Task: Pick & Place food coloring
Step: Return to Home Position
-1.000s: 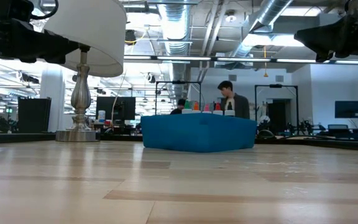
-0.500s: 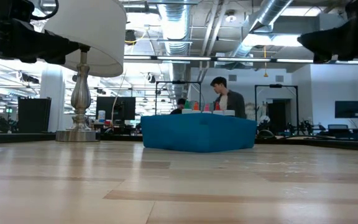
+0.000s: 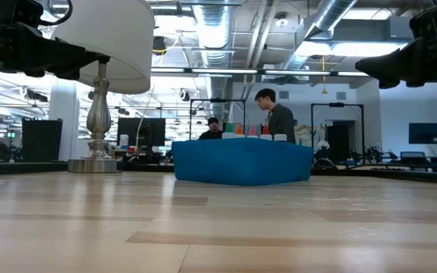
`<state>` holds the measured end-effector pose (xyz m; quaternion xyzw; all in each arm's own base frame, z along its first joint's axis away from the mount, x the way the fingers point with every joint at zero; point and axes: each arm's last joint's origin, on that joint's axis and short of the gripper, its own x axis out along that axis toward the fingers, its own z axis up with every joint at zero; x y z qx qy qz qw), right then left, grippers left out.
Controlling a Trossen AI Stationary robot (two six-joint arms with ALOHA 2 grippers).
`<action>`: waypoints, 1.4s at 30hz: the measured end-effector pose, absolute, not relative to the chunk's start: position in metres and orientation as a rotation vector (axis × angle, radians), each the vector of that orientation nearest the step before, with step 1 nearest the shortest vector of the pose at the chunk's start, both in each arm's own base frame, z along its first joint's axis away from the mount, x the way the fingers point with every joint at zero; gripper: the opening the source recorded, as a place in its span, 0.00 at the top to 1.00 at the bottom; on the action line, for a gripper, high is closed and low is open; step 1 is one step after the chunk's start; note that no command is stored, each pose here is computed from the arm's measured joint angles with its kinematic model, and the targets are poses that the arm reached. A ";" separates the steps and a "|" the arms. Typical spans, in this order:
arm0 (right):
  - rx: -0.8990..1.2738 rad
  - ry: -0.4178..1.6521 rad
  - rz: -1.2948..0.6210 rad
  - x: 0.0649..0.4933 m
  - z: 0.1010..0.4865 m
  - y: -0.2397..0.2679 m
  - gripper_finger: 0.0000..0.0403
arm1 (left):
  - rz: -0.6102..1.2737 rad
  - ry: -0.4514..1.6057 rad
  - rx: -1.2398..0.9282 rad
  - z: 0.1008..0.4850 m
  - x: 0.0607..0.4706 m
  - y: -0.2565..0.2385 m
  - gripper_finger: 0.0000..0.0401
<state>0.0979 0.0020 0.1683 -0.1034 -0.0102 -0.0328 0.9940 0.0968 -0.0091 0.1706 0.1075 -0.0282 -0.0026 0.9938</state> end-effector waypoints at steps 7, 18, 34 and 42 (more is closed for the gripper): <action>-0.207 -0.016 -0.072 0.098 0.168 0.001 0.85 | -0.006 -0.056 0.213 0.171 0.097 -0.009 0.65; -0.208 -0.015 -0.070 0.098 0.167 0.001 0.85 | -0.005 -0.055 0.231 0.170 0.097 -0.009 0.65; -0.208 -0.014 -0.070 0.098 0.167 0.001 0.85 | -0.006 -0.054 0.233 0.170 0.097 -0.009 0.65; -0.208 -0.014 -0.070 0.098 0.167 0.001 0.85 | -0.006 -0.055 0.233 0.170 0.097 -0.009 0.65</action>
